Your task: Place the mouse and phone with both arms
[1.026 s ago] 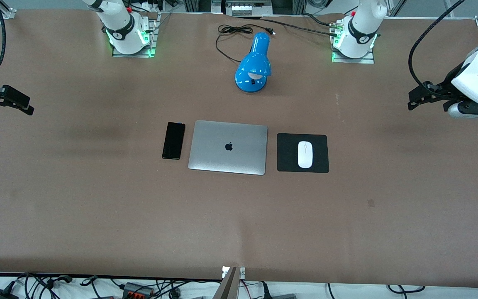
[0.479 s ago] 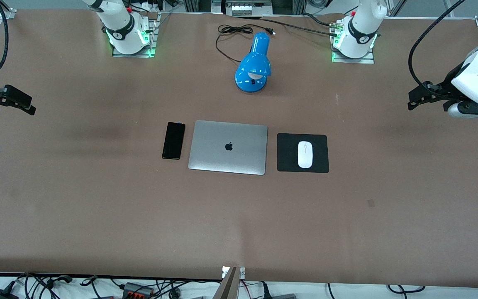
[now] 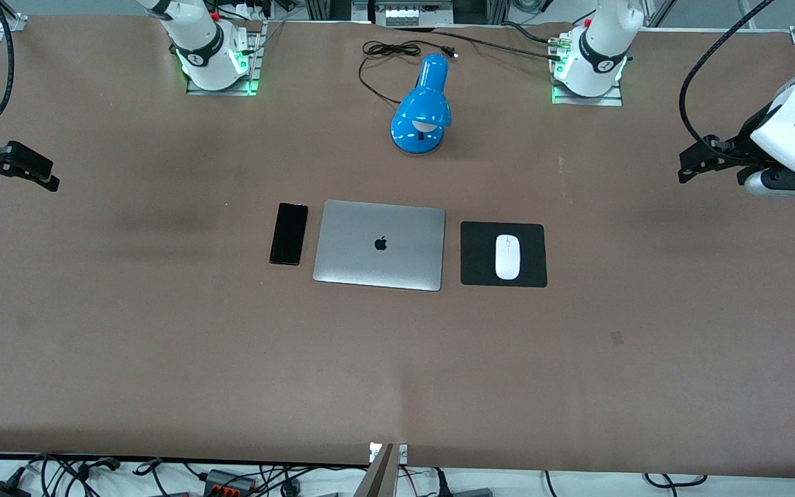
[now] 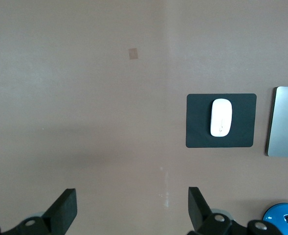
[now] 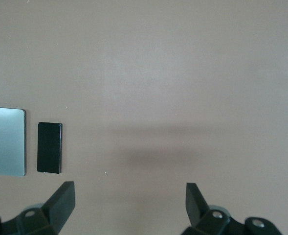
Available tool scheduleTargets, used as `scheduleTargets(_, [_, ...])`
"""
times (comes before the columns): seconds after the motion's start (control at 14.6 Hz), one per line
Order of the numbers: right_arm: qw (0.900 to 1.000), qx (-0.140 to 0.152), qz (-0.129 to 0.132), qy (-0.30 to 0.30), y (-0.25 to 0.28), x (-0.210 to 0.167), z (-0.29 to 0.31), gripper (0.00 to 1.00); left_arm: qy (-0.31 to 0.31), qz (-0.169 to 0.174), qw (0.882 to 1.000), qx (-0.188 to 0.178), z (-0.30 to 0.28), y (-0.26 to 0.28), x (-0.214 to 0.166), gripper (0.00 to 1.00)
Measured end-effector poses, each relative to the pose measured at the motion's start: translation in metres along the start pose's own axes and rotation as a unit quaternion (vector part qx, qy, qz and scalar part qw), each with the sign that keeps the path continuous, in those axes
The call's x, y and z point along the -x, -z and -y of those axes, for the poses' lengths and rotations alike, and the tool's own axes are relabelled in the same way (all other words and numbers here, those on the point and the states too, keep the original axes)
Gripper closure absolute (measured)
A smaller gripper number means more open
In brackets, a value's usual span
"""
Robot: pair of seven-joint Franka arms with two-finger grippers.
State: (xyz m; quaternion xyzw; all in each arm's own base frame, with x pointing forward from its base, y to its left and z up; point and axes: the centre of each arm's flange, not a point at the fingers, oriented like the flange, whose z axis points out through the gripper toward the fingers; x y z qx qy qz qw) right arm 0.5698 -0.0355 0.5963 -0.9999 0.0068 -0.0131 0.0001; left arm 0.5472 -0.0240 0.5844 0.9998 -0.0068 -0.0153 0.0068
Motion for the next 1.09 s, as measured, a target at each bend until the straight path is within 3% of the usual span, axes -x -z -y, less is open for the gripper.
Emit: scheduleTargets(1.09, [1.0, 0.0, 0.004, 0.002, -0.0043, 0.0005, 0.002, 0.0, 0.0, 0.0, 1.0, 0.0, 0.0, 0.0, 0.0, 0.0])
